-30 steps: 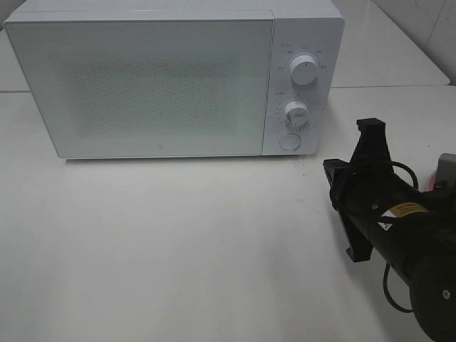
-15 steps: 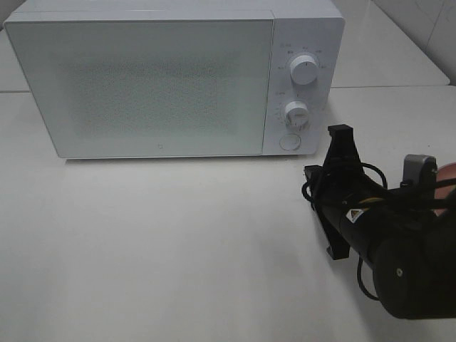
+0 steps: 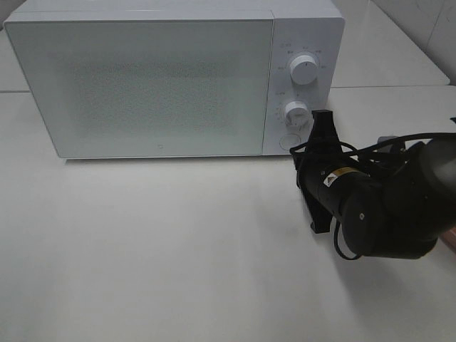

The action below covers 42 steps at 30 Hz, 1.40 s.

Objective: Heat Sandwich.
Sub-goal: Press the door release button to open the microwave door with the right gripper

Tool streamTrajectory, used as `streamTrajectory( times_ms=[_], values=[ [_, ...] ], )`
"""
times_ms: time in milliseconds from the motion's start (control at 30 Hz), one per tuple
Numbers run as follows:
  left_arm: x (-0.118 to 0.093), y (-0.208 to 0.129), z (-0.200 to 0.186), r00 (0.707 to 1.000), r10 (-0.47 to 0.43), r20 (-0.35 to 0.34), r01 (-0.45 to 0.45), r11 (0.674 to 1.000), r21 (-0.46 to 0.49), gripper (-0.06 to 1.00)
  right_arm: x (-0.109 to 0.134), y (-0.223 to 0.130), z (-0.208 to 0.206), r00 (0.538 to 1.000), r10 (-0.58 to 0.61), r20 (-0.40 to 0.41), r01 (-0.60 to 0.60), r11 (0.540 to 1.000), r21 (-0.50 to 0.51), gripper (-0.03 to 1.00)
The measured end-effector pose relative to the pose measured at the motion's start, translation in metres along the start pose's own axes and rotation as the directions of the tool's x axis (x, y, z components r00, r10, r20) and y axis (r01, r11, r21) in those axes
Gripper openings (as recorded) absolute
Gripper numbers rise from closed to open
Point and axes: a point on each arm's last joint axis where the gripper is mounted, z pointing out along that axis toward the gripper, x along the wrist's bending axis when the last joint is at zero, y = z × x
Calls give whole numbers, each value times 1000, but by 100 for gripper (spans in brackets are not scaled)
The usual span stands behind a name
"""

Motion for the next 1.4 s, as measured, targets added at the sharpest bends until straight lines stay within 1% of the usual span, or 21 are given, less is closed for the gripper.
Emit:
streamTrajectory(
  times_ms=[133,400,667,733,800,833,967,1233,1400],
  values=[
    [0,0,0,1000,0,0,0,1000,0,99,2,0,13,1000,2,16,-2,1000,6,1],
    [0,0,0,1000,0,0,0,1000,0,99,7,-1,35,1000,11,-1,-11,1000,-1,1],
    [0,0,0,1000,0,0,0,1000,0,99,16,2,45,1000,13,-23,-13,1000,-13,1],
    [0,0,0,1000,0,0,0,1000,0,99,14,3,52,1000,18,3,-18,1000,-14,1],
    [0,0,0,1000,0,0,0,1000,0,99,13,3,53,1000,19,12,-19,1000,-13,1],
    [0,0,0,1000,0,0,0,1000,0,99,9,4,56,999,20,31,-19,1000,-16,1],
    [0,0,0,1000,0,0,0,1000,0,99,9,5,59,999,24,33,-23,999,-22,1],
    [0,0,0,1000,0,0,0,1000,0,99,9,8,64,1000,27,13,-27,999,-38,1],
    [0,0,0,1000,0,0,0,1000,0,99,11,8,64,1000,22,-6,-22,999,-30,1]
  ],
)
